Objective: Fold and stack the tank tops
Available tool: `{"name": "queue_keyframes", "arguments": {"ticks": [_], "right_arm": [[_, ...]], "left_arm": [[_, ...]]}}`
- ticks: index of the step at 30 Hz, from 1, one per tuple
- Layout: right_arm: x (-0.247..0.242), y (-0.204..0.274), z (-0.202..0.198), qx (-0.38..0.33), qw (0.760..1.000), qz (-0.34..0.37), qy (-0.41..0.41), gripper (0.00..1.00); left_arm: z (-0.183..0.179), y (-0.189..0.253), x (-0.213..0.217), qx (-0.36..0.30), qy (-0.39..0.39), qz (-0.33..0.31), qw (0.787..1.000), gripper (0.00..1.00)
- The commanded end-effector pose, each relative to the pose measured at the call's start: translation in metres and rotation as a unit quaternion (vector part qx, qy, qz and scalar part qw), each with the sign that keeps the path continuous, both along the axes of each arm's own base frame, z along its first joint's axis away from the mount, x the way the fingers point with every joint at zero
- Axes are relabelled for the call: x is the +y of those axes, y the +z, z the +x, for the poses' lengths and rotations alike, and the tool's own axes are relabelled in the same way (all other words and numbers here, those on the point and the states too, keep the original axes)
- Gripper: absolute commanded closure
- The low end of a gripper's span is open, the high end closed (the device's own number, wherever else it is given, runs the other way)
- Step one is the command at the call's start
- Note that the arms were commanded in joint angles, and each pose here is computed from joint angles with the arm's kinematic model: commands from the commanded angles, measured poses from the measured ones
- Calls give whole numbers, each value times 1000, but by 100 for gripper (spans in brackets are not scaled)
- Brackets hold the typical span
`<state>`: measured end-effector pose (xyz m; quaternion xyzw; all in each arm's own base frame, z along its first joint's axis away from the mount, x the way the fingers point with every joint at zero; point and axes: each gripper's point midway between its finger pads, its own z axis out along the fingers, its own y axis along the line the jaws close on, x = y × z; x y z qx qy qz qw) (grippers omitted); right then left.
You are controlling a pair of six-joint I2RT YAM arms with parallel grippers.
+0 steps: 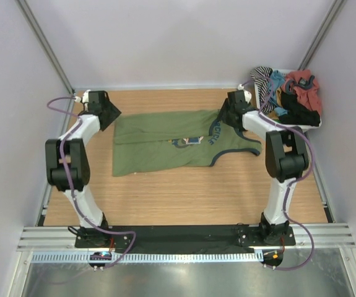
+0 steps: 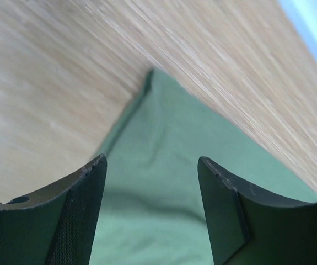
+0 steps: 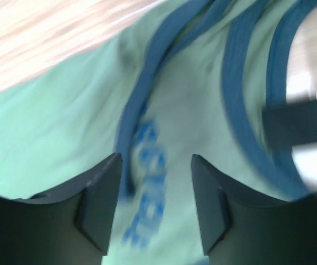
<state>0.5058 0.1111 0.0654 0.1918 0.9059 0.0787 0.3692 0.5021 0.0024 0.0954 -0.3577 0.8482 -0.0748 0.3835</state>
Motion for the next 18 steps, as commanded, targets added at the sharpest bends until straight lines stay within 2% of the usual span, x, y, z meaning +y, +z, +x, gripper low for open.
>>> {"name": "queue_keyframes", "arguments": {"ticks": [1, 6, 7, 10, 12, 14, 18], "right_arm": [[21, 66, -31, -77, 996, 16, 35, 42], [54, 47, -102, -46, 994, 29, 95, 53], [55, 42, -112, -41, 994, 27, 102, 53], [62, 28, -149, -21, 991, 23, 133, 55], [59, 17, -168, -8, 989, 19, 144, 54], [64, 5, -186, 3, 986, 24, 167, 52], [65, -9, -197, 16, 984, 12, 177, 50]], "left_arm": [[-34, 58, -19, -62, -15, 14, 998, 31], [-106, 38, -36, -39, -31, -1, 999, 34], [-117, 46, -38, -53, -36, -7, 998, 34], [-160, 9, -38, -18, -40, -9, 999, 35], [-170, 17, -39, -39, -39, -10, 998, 36], [-181, 10, -41, -36, -48, -11, 998, 38], [-195, -5, -41, -9, -66, -5, 998, 39]]}}
